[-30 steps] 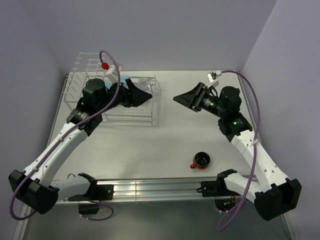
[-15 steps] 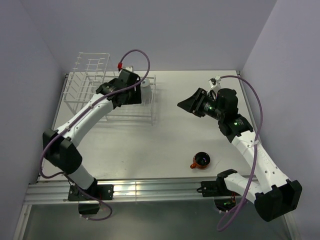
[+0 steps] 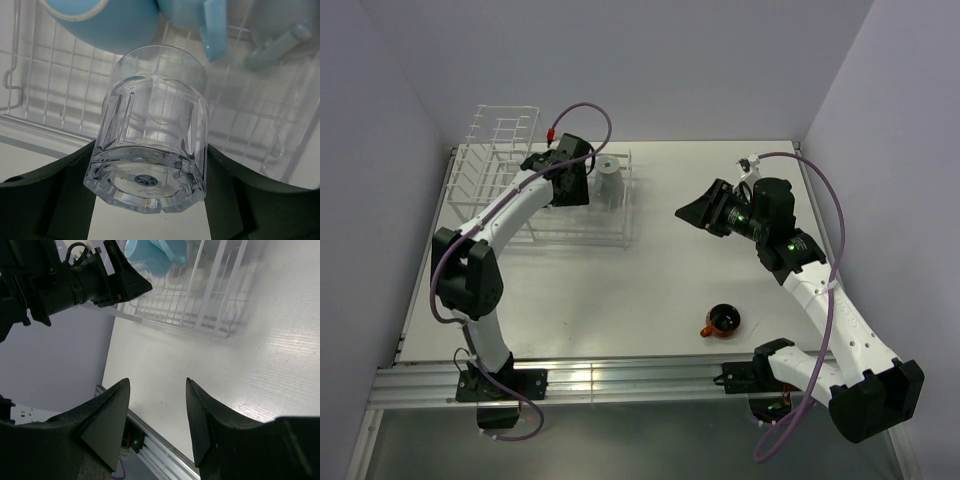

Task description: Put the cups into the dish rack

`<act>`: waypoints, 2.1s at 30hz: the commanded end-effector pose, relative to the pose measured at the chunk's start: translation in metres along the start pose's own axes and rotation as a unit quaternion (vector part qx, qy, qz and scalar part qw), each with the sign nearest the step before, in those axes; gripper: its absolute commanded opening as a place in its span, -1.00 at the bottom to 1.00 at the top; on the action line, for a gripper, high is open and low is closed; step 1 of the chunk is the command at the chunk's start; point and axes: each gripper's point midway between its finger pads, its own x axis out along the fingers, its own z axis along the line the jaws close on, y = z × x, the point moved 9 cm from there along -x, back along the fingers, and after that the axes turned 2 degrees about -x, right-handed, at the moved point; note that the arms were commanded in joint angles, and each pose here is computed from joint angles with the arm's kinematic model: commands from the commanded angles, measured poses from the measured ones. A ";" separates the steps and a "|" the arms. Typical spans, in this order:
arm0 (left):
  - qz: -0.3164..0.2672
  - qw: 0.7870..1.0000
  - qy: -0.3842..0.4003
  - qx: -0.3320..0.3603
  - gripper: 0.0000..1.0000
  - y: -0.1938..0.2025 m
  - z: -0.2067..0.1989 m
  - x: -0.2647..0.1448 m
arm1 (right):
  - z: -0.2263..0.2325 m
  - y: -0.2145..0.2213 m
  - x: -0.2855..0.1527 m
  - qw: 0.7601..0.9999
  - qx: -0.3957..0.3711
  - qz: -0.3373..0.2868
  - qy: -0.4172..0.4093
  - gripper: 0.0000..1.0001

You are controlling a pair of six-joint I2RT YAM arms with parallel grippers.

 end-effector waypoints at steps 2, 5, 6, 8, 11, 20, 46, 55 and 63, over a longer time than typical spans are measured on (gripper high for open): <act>-0.022 1.000 -0.007 -0.010 -1.00 -0.023 0.004 0.002 | 0.005 -0.006 -0.005 1.000 -0.019 -0.013 -0.009 0.13; -0.011 1.000 -0.009 -0.006 -0.99 -0.023 0.002 0.010 | 0.005 -0.006 -0.004 1.000 -0.018 -0.012 -0.008 0.13; -0.007 1.000 -0.011 -0.007 -0.99 -0.022 0.002 0.015 | 0.005 -0.006 -0.003 1.000 -0.017 -0.011 -0.008 0.13; 0.000 1.000 -0.013 -0.009 -0.97 -0.021 0.003 0.019 | 0.005 -0.006 -0.003 1.000 -0.018 -0.010 -0.009 0.13; 0.012 1.000 -0.020 -0.011 -0.93 -0.017 0.005 0.028 | 0.003 -0.005 -0.003 1.000 -0.019 -0.008 -0.005 0.13; 0.030 0.999 -0.024 -0.017 -0.70 -0.008 0.009 0.037 | -0.003 -0.001 0.003 1.000 -0.013 0.000 -0.003 0.13; 0.044 0.998 -0.039 -0.027 0.32 0.011 0.019 0.051 | -0.011 0.005 0.011 1.000 -0.006 0.013 0.000 0.13; 0.037 0.998 -0.047 -0.033 0.57 0.011 0.021 0.049 | -0.013 0.006 0.013 1.000 -0.004 0.016 0.001 0.13; 0.035 0.998 -0.048 -0.036 0.68 0.012 0.022 0.049 | -0.014 0.008 0.015 1.000 -0.005 0.021 0.000 0.13</act>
